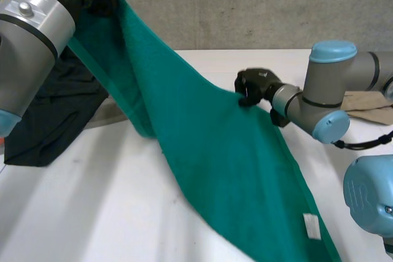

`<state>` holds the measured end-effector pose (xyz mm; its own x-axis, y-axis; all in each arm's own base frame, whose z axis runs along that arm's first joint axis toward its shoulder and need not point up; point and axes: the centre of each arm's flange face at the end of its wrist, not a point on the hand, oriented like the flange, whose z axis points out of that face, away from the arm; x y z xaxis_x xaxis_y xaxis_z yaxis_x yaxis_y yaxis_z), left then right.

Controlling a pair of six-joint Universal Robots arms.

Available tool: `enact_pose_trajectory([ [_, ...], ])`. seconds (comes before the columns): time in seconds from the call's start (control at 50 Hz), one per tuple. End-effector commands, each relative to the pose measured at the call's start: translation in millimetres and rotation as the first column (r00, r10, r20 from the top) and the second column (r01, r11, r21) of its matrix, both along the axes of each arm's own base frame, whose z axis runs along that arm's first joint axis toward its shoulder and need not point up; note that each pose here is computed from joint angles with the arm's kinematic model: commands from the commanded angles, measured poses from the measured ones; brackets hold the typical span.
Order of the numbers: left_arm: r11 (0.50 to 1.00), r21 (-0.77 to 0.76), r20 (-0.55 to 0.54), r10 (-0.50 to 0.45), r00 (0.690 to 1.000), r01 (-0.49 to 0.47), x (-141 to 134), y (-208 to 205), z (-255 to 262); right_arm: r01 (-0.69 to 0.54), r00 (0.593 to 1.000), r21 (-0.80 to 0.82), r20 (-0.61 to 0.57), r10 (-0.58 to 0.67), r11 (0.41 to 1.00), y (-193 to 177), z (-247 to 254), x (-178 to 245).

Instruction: Fold the laundry.

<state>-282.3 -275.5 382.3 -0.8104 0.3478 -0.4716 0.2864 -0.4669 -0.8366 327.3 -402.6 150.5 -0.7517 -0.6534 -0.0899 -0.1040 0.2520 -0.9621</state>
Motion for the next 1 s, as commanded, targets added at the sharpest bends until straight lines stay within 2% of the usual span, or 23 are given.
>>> enact_pose_trajectory([
  [0.02,0.997,-0.061,-0.030,0.042,0.999,-0.044,12.3,-27.2,9.0,0.129,0.983,-0.185,0.157,-0.100,0.974,-33.2,53.6,-9.5],
  [0.08,0.992,-0.104,-0.058,0.058,0.997,-0.064,15.0,-39.9,17.7,0.204,0.970,-0.331,0.198,-0.143,0.921,-44.4,89.2,-15.8],
  [0.1,0.987,-0.140,-0.080,0.064,0.995,-0.075,15.3,-48.8,24.7,0.270,0.955,-0.440,0.237,-0.180,0.856,-50.3,118.0,-21.1],
  [0.16,0.974,-0.203,-0.124,0.075,0.989,-0.100,16.7,-61.9,39.3,0.370,0.922,-0.588,0.326,-0.207,0.720,-52.3,169.1,-29.5],
  [0.18,0.963,-0.241,-0.162,0.085,0.983,-0.123,18.7,-68.8,51.3,0.423,0.899,-0.656,0.391,-0.198,0.626,-48.5,202.4,-34.9],
  [0.26,0.938,-0.290,-0.251,0.116,0.961,-0.189,25.7,-82.5,73.3,0.465,0.874,-0.752,0.473,-0.108,0.468,-28.3,263.6,-42.3],
  [0.32,0.932,-0.293,-0.294,0.125,0.948,-0.214,29.9,-88.3,79.9,0.444,0.884,-0.775,0.462,-0.075,0.449,-16.8,277.0,-43.0],
  [0.4,0.953,-0.239,-0.321,0.103,0.942,-0.186,29.0,-96.6,67.4,0.391,0.911,-0.790,0.405,-0.076,0.472,-5.0,275.5,-42.6],
  [0.46,0.970,-0.194,-0.310,0.084,0.947,-0.149,26.5,-98.9,52.8,0.365,0.926,-0.776,0.359,-0.115,0.515,-0.8,260.0,-44.2],
  [0.48,0.979,-0.162,-0.294,0.074,0.953,-0.126,24.1,-100.3,40.1,0.343,0.936,-0.759,0.325,-0.133,0.553,1.0,244.9,-42.9],
  [0.6,0.995,0.024,-0.210,0.095,0.973,-0.093,27.7,-109.3,-27.9,0.282,0.959,-0.667,0.190,-0.208,0.690,6.2,180.5,-46.5],
  [0.68,0.972,0.218,-0.124,0.116,0.985,-0.087,34.6,-108.9,-99.7,0.212,0.973,-0.522,0.029,-0.231,0.826,21.6,100.1,-52.5],
  [0.74,0.924,0.374,-0.060,0.107,0.992,-0.077,39.2,-102.4,-159.9,0.169,0.977,-0.436,-0.043,-0.208,0.884,34.2,59.5,-55.8],
  [0.84,0.855,0.512,-0.002,0.102,0.995,-0.087,45.7,-92.6,-215.1,0.107,0.978,-0.331,-0.135,-0.160,0.937,43.9,1.9,-59.1],
  [0.9,0.839,0.534,0.021,0.111,0.994,-0.106,50.0,-91.7,-227.5,0.111,0.974,-0.290,-0.156,-0.162,0.950,40.5,-15.9,-63.7],
  [1.0,0.842,0.524,0.037,0.126,0.991,-0.127,57.1,-97.0,-227.9,0.144,0.971,-0.236,-0.152,-0.183,0.961,29.9,-25.5,-72.2],
])
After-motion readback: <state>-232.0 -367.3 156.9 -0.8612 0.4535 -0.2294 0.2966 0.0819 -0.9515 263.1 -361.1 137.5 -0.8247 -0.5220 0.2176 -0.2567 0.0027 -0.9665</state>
